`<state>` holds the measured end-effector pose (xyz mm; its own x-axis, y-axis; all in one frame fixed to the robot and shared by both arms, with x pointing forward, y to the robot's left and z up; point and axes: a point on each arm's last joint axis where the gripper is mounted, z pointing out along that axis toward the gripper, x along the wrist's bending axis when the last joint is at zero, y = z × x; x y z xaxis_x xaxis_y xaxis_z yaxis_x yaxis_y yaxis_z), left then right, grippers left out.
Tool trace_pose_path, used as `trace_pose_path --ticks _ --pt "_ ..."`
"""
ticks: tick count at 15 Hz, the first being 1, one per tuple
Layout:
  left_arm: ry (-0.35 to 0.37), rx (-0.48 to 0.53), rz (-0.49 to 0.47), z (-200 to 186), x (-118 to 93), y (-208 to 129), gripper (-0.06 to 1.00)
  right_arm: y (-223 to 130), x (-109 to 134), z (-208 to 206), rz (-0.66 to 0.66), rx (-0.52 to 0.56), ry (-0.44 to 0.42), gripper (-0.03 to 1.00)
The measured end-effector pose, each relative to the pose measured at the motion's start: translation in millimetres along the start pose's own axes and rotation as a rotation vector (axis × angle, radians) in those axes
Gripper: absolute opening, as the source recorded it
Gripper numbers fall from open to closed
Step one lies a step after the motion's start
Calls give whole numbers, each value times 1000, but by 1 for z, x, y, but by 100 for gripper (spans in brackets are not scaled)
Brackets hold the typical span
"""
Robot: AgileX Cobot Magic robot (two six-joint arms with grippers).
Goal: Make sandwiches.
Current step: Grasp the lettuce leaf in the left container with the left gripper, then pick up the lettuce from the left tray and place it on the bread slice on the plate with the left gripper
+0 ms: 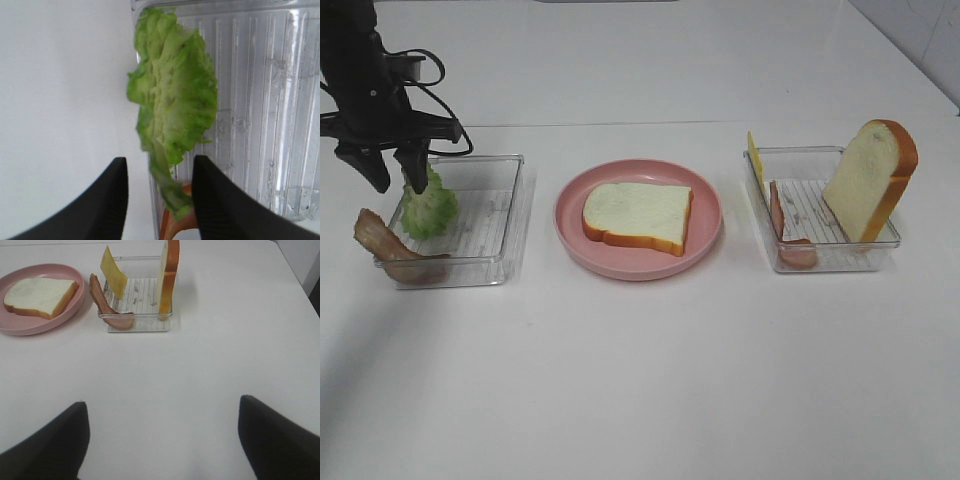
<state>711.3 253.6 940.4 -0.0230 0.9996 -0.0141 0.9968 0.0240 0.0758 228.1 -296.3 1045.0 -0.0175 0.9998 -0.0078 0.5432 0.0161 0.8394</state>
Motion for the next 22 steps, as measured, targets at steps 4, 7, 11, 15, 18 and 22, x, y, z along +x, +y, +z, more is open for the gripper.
trace_pose_path --ticks 4,7,11,15,18,22 --pt "-1 0 0 0 0 0 1 0 0 0 0 0 0 78" --pt "-2 -7 0 -3 0 0 1 0 0 0 0 0 0 78" --pt "-64 -100 -5 -45 -5 2 0 0 0 0 0 0 0 78" --pt "-324 -259 31 -104 -28 10 1 0 0 0 0 0 0 78" --pt "-600 -346 101 -122 -64 13 1 0 0 0 0 0 0 78" --pt "-820 -301 174 -99 -119 10 1 0 0 0 0 0 0 78"
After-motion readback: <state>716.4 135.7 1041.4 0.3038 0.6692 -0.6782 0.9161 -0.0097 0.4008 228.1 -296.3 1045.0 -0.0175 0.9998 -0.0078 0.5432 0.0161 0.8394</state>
